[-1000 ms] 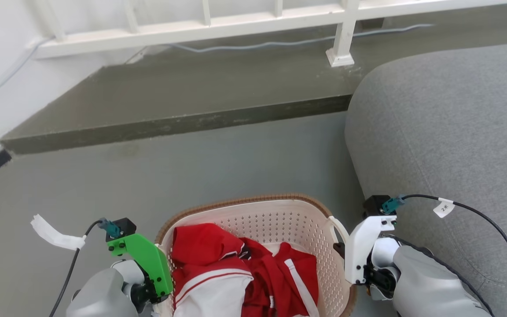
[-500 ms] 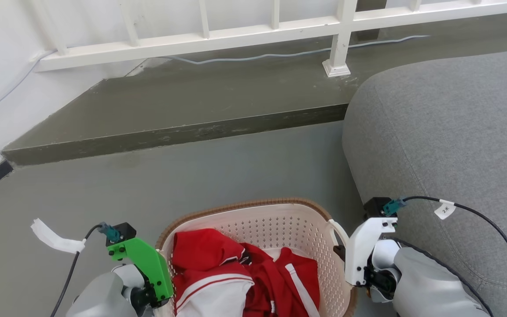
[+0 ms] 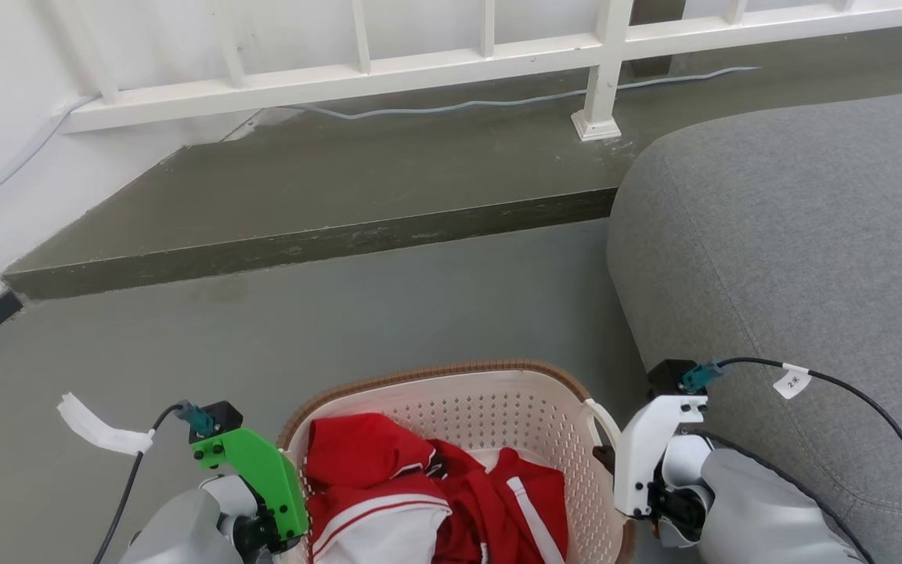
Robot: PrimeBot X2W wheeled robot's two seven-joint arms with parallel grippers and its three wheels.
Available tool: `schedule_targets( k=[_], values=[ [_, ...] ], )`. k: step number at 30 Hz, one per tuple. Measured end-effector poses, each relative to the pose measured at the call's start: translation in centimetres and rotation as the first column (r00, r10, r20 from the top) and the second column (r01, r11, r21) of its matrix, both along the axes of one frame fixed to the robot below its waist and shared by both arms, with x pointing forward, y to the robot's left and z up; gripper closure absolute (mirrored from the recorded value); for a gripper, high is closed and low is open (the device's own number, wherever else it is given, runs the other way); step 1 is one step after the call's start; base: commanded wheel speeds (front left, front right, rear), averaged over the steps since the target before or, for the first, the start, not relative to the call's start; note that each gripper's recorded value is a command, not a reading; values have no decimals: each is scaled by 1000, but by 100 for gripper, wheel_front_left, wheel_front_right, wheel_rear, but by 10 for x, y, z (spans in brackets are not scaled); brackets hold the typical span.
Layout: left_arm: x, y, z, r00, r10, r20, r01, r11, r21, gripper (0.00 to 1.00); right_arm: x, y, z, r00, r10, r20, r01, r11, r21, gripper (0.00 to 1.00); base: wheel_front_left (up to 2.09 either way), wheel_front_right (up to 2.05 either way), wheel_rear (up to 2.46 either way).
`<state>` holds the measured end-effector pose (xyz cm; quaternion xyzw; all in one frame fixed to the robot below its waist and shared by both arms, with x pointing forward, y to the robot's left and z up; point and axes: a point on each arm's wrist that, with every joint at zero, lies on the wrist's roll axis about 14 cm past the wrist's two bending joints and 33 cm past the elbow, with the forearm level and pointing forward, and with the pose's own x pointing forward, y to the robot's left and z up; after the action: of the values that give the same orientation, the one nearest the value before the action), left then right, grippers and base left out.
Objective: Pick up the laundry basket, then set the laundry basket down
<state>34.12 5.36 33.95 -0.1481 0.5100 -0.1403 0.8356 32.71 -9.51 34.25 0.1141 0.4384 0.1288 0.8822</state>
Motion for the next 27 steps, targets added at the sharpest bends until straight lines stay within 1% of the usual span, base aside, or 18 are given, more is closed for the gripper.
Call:
schedule_targets(
  k=[18,27],
  values=[
    [0,1,-2,1000,6,-5,-6,1000,6,100,-1,2,-1,1000,-2,-8,2,1000,10,100,0,0,0],
    [-1,0,-5,1000,3,-16,-3,1000,6,100,0,-1,-4,1000,-21,-9,21,1000,16,100,0,0,0]
  ],
)
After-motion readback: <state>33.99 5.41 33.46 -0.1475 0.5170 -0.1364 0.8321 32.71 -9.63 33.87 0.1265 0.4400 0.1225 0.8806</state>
